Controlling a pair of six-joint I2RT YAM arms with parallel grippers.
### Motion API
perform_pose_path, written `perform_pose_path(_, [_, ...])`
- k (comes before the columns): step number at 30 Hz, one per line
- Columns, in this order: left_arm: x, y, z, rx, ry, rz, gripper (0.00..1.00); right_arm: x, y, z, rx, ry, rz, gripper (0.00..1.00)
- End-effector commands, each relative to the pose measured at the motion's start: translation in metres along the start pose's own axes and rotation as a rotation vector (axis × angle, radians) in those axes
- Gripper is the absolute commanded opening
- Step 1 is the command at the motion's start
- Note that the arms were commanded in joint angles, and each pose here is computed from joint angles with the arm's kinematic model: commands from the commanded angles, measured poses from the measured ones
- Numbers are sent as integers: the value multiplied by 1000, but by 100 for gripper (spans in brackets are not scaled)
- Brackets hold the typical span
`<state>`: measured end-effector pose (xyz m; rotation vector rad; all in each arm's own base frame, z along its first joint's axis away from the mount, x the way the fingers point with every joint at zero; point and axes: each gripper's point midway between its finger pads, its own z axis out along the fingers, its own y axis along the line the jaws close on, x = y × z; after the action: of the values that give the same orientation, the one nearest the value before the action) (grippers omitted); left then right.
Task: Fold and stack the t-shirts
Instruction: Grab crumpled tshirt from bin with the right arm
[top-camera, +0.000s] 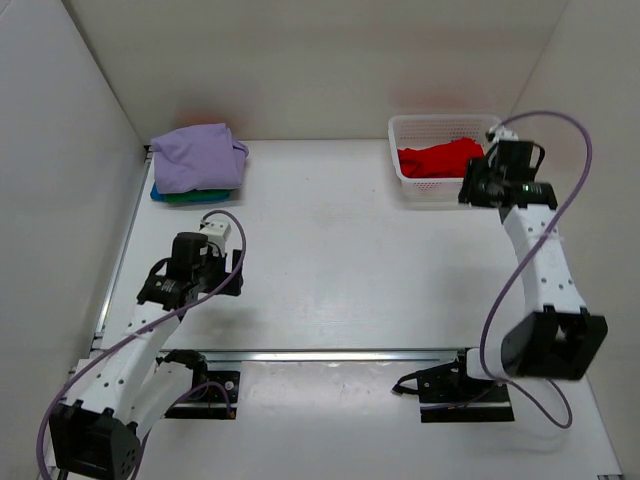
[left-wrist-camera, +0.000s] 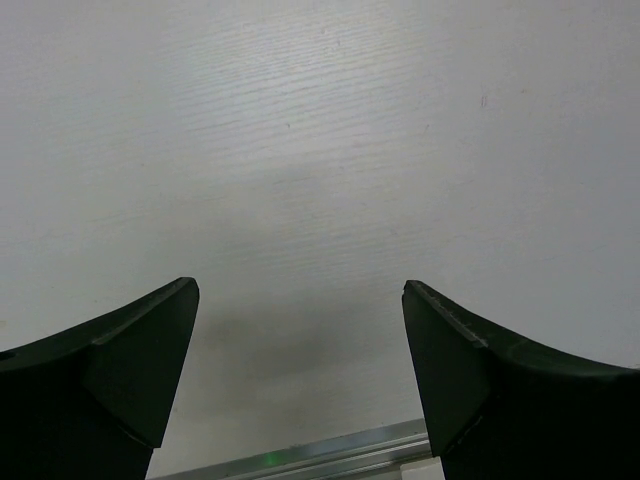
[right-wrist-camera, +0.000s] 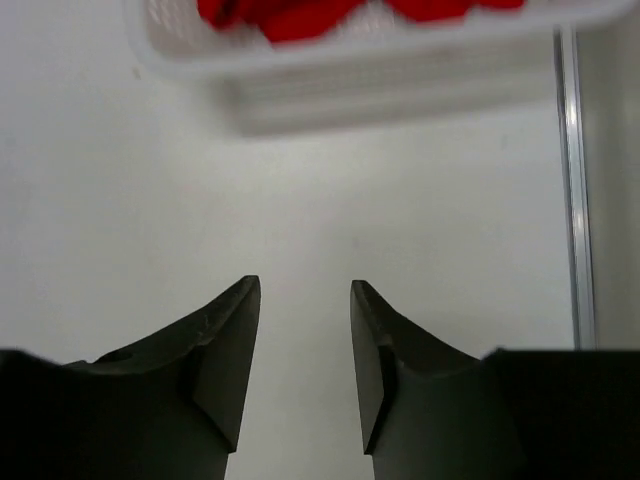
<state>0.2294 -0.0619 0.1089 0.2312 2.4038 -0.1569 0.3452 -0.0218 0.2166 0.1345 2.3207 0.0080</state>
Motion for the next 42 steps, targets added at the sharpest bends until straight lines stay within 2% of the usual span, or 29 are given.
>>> perform_pose_path(1, [-10,3,-10,-6,-89,-1,92,-63,16,39,-79,-76,34,38])
perform_pose_path(2, [-12,2,-13,-5,-110,0,85,-89,18,36,-91,-128,26,37])
perform_pose_path(3, [-10,4,-11,-12,-97,-7,83,-107,19,52,-88,-136,22,41])
perform_pose_path(6, [-7,1,-7,1,-63,10,88,-136,28,96,-118,-126,-33,54])
perform_pose_path(8, [-6,-1,-6,16,-54,15,86,-151,35,133,-152,-117,-59,61])
perform_pose_path(9, [-3,1,-5,16,-43,15,83,-140,42,157,-185,-68,-60,63])
perform_pose_path(10, [-6,2,-6,14,-53,9,78,-159,44,157,-198,-108,-58,65])
perform_pose_path(11, [-7,3,-6,14,-54,6,64,-161,50,175,-223,-103,-66,65])
perform_pose_path(13, [-5,1,-5,20,-46,12,56,-160,56,198,-250,-101,-67,66])
perform_pose_path(14, [-4,0,-5,24,-42,17,41,-147,61,226,-273,-74,-53,67])
perform_pose_path(15, [-6,0,-5,24,-48,11,41,-139,66,240,-292,-55,-44,66])
perform_pose_path(16, [-4,2,-5,18,-45,4,45,-130,65,250,-296,-30,-27,66])
perform_pose_path(17, [-4,4,-5,11,-42,8,57,-124,70,253,-320,-13,-37,66])
perform_pose_path(20, [-5,6,-5,6,-44,-4,73,-94,80,277,-332,58,-44,68])
perform_pose_path(23, [-3,9,-4,-2,-38,-12,71,-87,88,284,-361,71,-39,69])
perform_pose_path(24, [-6,8,-5,1,-49,-9,69,-87,90,285,-377,72,-36,66])
perform_pose_path(26, [-4,7,-5,5,-43,-10,63,-91,90,283,-396,64,-24,38])
perform_pose_path(27, [-5,5,-5,14,-47,-5,55,-106,89,274,-380,32,-21,17])
perform_pose_path(28, [-5,6,-5,9,-47,-2,48,-126,84,268,-355,-22,-19,3])
perform_pose_path(29, [-5,4,-5,18,-46,8,46,-150,84,249,-356,-84,-30,0])
perform_pose_path(33, [-4,4,-5,14,-49,-1,45,-248,82,167,-379,-381,0,0])
perform_pose_path(35, [-6,4,-8,12,-68,4,43,-301,88,85,-426,-559,8,0])
perform_pose_path(36, [-7,4,-8,12,-71,2,43,-315,88,61,-444,-612,20,0])
perform_pose_path(38, [-4,3,-8,12,-66,9,42,-335,97,-16,-488,-725,3,0])
perform_pose_path(41, [-11,2,-11,12,-96,7,41,-328,107,-97,-521,-798,-50,0])
perform_pose_path(42, [-12,2,-12,9,-104,11,40,-326,114,-145,-536,-861,-90,0])
